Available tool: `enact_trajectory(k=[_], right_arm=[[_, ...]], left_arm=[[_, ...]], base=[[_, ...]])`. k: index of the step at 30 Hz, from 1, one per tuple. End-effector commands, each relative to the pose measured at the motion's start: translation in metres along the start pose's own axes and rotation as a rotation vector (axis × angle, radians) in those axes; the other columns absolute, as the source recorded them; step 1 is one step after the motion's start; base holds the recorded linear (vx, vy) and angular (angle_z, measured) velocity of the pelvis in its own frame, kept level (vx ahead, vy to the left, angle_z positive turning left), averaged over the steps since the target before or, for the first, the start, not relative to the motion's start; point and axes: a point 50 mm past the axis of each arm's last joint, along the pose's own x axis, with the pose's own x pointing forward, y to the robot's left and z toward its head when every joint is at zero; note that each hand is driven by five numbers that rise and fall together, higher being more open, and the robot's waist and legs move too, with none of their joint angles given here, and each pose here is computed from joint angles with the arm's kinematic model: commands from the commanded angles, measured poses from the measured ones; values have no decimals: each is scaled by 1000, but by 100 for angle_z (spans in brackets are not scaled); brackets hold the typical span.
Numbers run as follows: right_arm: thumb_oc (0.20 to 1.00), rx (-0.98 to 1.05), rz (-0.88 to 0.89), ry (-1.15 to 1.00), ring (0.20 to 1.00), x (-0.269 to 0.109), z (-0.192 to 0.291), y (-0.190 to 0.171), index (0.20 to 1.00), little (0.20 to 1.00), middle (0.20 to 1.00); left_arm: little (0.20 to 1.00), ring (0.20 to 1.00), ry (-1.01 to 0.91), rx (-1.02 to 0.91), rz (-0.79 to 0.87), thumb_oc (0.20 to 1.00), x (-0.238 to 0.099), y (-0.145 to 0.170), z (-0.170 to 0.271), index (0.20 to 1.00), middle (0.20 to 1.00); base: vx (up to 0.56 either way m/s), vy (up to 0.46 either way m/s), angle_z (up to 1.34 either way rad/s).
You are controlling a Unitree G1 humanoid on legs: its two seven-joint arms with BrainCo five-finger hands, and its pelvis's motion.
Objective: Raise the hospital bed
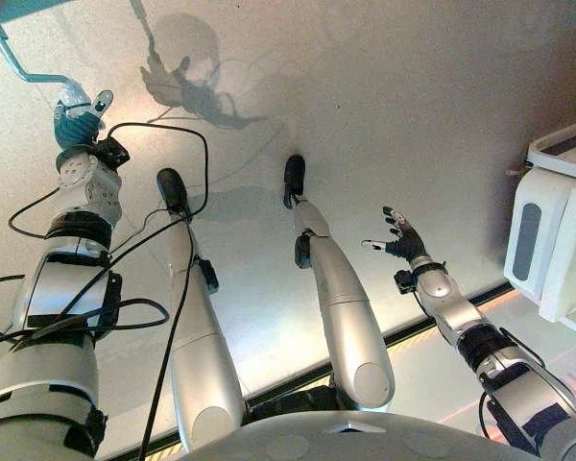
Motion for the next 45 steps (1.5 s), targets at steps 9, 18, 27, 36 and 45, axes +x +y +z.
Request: enact_trajectory(k=[9, 18, 27, 36, 45], right_arm=[[1000, 14, 10, 69, 1000, -14, -22, 1, 1000, 1000, 1000], [1000, 28, 12, 74, 1000, -16, -24, 3, 1000, 1000, 1000], [1000, 23, 15, 61, 1000, -15, -21, 3, 1000, 1000, 1000], [1000, 18, 22, 58, 1000, -16, -21, 2, 1000, 1000, 1000], [1000, 15, 21, 86, 1000, -19, -28, 1, 1000, 1000, 1000]], left_arm=[[1000, 1000, -103, 94, 21, 1000, 6, 8, 30, 1000, 1000], [1000, 1000, -87, 131, 39, 1000, 5, 18, 25, 1000, 1000], [200, 200, -93, 146, 15, 200, 4, 11, 23, 200, 200], [200, 200, -98, 161, 12, 200, 5, 9, 25, 200, 200], [200, 200, -115, 158, 4, 200, 5, 6, 29, 200, 200]], base=[[1, 4, 0], [36, 52, -5], [6, 41, -3], [0, 0, 0], [-1, 8, 0]])
